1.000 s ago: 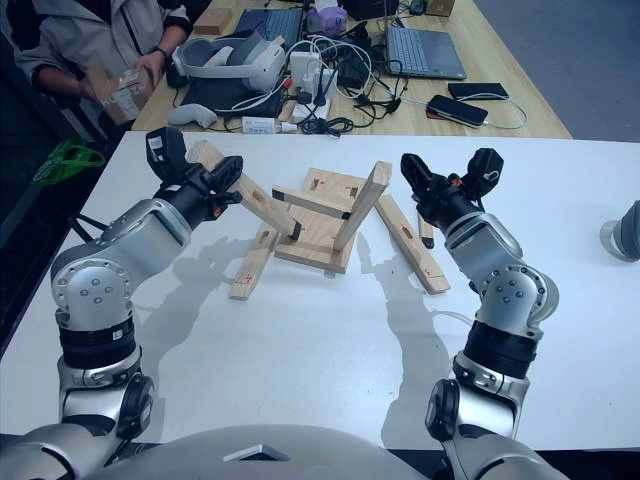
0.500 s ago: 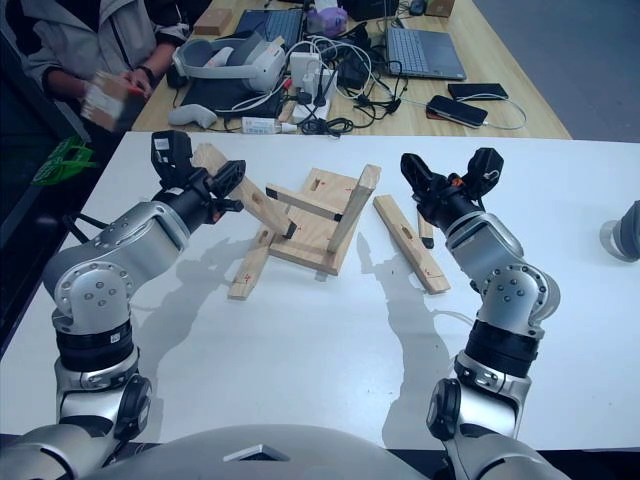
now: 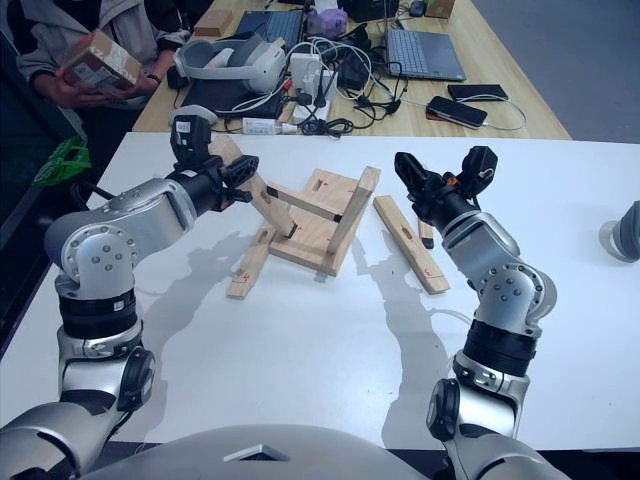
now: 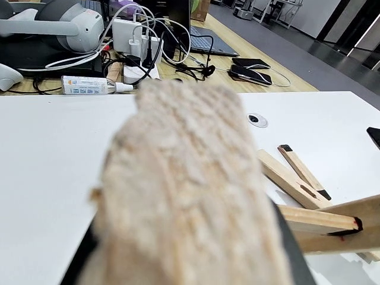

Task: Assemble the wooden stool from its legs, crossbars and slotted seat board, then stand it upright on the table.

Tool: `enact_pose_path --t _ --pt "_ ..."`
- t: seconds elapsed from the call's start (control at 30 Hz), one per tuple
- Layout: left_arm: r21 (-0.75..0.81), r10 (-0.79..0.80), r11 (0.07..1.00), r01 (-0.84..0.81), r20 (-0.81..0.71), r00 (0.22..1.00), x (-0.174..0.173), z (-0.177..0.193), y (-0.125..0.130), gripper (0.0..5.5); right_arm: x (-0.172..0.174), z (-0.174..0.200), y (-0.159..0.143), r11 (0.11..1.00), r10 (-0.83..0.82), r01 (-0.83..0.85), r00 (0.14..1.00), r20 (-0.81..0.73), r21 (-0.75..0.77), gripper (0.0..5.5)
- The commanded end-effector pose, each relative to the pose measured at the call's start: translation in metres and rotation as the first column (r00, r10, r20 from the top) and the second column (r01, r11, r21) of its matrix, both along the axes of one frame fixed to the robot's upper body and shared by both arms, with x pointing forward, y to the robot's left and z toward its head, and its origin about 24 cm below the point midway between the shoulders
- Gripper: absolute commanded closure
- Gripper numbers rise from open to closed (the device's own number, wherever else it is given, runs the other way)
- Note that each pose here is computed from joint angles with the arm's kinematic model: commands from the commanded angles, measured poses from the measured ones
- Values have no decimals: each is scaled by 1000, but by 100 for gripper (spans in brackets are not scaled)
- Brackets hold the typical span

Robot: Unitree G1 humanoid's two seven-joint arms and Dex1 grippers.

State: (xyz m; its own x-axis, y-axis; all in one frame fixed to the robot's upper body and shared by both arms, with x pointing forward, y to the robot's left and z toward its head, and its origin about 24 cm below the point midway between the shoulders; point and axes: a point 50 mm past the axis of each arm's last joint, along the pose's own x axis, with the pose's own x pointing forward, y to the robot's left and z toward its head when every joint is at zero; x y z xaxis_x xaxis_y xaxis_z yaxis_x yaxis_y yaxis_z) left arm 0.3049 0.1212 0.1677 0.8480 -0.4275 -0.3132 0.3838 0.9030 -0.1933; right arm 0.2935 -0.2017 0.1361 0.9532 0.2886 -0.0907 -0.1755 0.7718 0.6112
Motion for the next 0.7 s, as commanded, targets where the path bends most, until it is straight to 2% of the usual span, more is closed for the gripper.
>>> enact_pose_path --t 0.03,0.37,0.57,0.7 --pt "120 -15 992 31 -136 991 3 -23 4 449 1 5 4 1000 4 -4 999 32 0 167" --pt "123 -141 978 169 -208 968 29 -31 -11 449 2 3 9 1000 21 -22 998 55 6 167" --pt "122 -192 966 229 -258 947 26 -45 -18 449 2 4 10 1000 28 -28 998 62 -3 167" --pt "124 -219 959 253 -238 946 23 -44 -22 449 4 5 9 999 37 -37 997 64 -12 167"
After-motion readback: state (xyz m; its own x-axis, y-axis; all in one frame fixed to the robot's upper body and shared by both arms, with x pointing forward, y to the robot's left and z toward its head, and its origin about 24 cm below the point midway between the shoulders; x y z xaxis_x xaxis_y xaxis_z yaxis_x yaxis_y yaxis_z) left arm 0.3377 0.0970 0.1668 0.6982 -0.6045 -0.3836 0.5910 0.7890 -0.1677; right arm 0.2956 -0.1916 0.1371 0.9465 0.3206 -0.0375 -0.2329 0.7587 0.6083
